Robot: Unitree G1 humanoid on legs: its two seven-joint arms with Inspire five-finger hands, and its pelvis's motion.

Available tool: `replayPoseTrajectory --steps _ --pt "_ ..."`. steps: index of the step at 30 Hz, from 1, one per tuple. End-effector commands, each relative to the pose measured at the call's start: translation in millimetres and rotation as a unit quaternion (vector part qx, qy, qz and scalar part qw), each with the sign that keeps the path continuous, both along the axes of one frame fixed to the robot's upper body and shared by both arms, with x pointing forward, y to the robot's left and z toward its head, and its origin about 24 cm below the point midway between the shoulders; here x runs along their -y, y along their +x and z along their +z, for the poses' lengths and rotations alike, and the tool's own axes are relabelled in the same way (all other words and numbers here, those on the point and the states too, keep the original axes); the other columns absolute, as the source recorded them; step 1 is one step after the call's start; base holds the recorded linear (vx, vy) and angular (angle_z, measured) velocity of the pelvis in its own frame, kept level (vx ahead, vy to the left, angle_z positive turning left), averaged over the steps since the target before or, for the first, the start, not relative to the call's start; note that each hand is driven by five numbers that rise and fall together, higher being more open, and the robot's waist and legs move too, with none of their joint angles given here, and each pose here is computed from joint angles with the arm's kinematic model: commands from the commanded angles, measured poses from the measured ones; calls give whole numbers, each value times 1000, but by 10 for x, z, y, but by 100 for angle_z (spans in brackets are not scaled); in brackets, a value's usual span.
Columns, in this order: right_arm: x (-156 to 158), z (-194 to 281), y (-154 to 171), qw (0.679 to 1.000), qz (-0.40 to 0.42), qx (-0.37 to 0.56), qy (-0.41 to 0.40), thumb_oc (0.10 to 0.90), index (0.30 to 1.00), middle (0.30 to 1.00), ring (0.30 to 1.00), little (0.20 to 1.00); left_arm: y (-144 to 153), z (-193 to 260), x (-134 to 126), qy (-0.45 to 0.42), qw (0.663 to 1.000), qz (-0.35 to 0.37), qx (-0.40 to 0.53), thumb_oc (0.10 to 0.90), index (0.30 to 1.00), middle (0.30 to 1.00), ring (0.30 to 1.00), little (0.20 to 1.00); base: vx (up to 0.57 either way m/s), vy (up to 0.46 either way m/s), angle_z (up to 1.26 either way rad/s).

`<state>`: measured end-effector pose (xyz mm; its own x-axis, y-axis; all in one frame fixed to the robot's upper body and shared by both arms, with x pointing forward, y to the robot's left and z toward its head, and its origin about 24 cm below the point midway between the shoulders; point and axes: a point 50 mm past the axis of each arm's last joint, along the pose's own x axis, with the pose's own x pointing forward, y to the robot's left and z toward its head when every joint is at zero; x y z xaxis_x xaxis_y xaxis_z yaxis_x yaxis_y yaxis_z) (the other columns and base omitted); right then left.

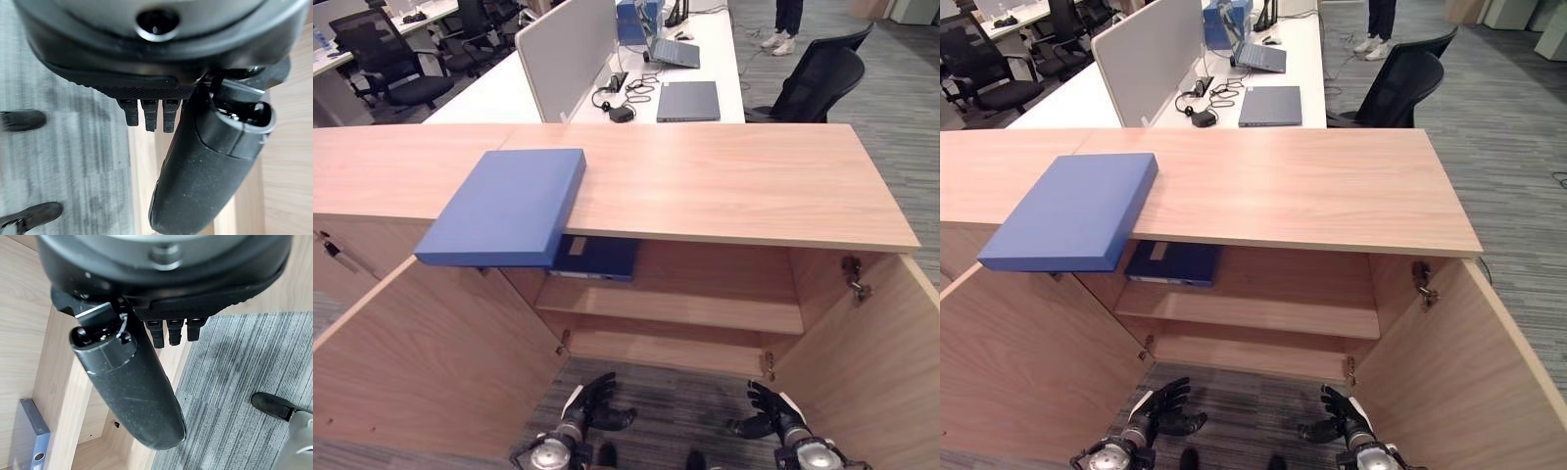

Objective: Put the empty folder in the office cabinet

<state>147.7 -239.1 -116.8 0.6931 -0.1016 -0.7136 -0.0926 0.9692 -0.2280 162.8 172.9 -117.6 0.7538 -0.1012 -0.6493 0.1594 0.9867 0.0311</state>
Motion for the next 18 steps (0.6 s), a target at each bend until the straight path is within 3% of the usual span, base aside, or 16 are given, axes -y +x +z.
replayPoseTrajectory --steps 1,18 --pt "-173 162 309 997 18 74 30 800 900 900 900 900 270 228 -93 7 997 -15 80 800 900 900 900 900 13 86 -19" --pt "-227 36 153 999 11 37 36 800 900 900 900 900 277 256 -166 21 996 -13 86 800 900 900 900 900 8 62 -12"
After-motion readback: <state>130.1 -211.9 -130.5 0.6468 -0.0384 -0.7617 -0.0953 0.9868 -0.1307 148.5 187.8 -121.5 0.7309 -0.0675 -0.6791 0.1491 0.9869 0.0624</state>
